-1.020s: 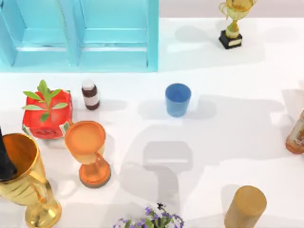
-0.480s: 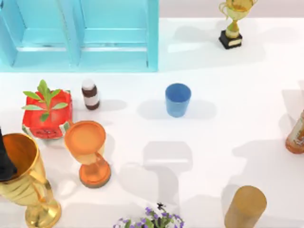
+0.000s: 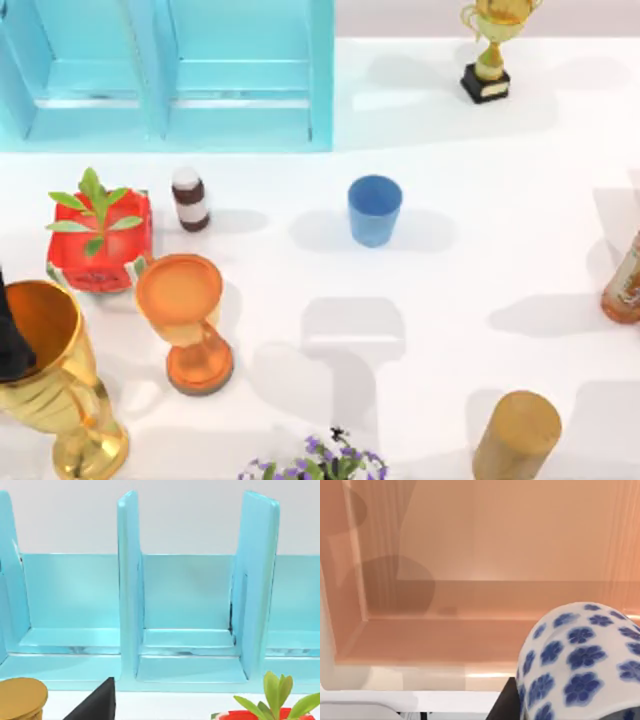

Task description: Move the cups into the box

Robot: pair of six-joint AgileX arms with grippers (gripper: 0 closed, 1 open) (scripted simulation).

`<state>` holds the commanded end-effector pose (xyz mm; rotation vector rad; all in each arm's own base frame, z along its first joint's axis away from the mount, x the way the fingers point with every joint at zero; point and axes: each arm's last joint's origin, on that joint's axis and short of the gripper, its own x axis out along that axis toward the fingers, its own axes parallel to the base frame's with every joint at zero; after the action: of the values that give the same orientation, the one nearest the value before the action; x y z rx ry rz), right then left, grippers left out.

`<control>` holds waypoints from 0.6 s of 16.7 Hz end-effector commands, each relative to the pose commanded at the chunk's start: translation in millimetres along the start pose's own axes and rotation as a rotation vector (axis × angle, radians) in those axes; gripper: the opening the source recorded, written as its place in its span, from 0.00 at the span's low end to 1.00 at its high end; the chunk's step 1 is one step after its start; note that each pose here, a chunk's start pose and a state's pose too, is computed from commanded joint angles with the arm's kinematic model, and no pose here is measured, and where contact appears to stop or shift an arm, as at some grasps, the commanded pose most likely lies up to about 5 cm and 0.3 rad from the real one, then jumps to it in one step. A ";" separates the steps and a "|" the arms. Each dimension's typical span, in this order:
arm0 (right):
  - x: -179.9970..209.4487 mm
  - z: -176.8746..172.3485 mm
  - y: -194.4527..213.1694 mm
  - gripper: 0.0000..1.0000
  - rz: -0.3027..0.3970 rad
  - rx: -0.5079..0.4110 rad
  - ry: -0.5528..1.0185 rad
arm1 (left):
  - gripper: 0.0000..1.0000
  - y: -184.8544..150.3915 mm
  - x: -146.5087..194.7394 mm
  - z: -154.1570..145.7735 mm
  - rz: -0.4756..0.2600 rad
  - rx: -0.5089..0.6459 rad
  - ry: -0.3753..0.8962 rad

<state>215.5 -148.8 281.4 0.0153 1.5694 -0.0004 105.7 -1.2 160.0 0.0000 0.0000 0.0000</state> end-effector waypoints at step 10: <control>40.6 2.0 -0.8 0.00 0.002 0.000 0.000 | 1.00 0.0 0.0 0.0 0.000 0.000 0.000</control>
<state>217.6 -149.3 240.8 0.0165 1.5694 0.0013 105.7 -1.2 160.0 0.0000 0.0000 0.0000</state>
